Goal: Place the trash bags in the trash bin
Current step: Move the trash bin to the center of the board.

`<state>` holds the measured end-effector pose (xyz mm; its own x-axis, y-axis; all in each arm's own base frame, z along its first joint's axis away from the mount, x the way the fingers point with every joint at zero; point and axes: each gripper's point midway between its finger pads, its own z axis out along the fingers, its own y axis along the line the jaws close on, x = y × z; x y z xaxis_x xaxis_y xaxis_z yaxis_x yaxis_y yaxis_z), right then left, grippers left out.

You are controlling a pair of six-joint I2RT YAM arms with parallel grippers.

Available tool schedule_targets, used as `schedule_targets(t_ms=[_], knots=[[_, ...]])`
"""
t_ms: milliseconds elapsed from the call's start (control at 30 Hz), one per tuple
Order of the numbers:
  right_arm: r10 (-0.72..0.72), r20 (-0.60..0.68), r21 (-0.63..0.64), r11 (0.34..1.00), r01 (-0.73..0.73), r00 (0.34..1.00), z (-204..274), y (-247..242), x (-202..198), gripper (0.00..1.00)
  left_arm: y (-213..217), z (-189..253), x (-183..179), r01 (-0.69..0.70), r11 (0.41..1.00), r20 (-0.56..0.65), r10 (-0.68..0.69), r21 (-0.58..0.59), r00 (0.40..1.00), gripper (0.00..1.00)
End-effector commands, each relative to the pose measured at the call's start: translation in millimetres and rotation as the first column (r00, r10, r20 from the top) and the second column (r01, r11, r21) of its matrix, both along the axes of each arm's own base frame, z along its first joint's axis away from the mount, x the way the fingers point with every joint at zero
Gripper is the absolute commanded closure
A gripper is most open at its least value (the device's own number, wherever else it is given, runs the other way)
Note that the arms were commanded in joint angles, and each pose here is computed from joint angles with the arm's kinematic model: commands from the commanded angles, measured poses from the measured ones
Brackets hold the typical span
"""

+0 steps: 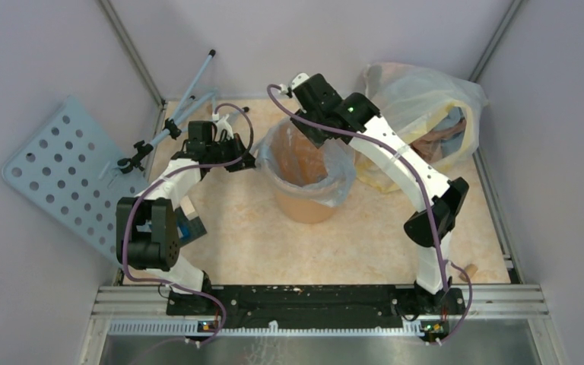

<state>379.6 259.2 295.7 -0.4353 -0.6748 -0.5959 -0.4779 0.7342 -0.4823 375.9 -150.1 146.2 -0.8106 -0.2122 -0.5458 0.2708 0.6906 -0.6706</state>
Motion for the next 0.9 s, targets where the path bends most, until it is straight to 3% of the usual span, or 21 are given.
schedule_targets(t_ms=[0,300,600,733,867], knots=[[0.013,0.031,0.052,0.999,-0.015,0.999,15.7,9.9,-1.2,0.27,-0.3,18.3,5.0,0.014,1.000,0.071,-0.015,0.007,0.997,1.00],[-0.023,0.043,-0.028,0.999,0.024,0.999,4.3,4.2,-2.2,0.28,0.2,17.3,5.5,0.012,1.000,0.069,-0.013,0.008,0.998,1.00],[-0.102,0.088,0.029,0.995,0.099,0.991,20.7,-21.8,7.2,0.65,0.1,14.9,5.5,0.012,1.000,0.063,-0.012,0.009,0.998,1.00],[-0.152,0.088,0.059,0.987,0.147,0.984,25.4,-38.7,13.7,0.74,0.4,15.0,5.7,0.010,1.000,0.063,-0.010,0.009,0.998,1.00],[-0.160,0.098,0.140,0.979,0.146,0.982,35.3,-44.3,15.4,0.75,0.5,15.0,6.1,0.008,1.000,0.064,-0.009,0.011,0.998,1.00]])
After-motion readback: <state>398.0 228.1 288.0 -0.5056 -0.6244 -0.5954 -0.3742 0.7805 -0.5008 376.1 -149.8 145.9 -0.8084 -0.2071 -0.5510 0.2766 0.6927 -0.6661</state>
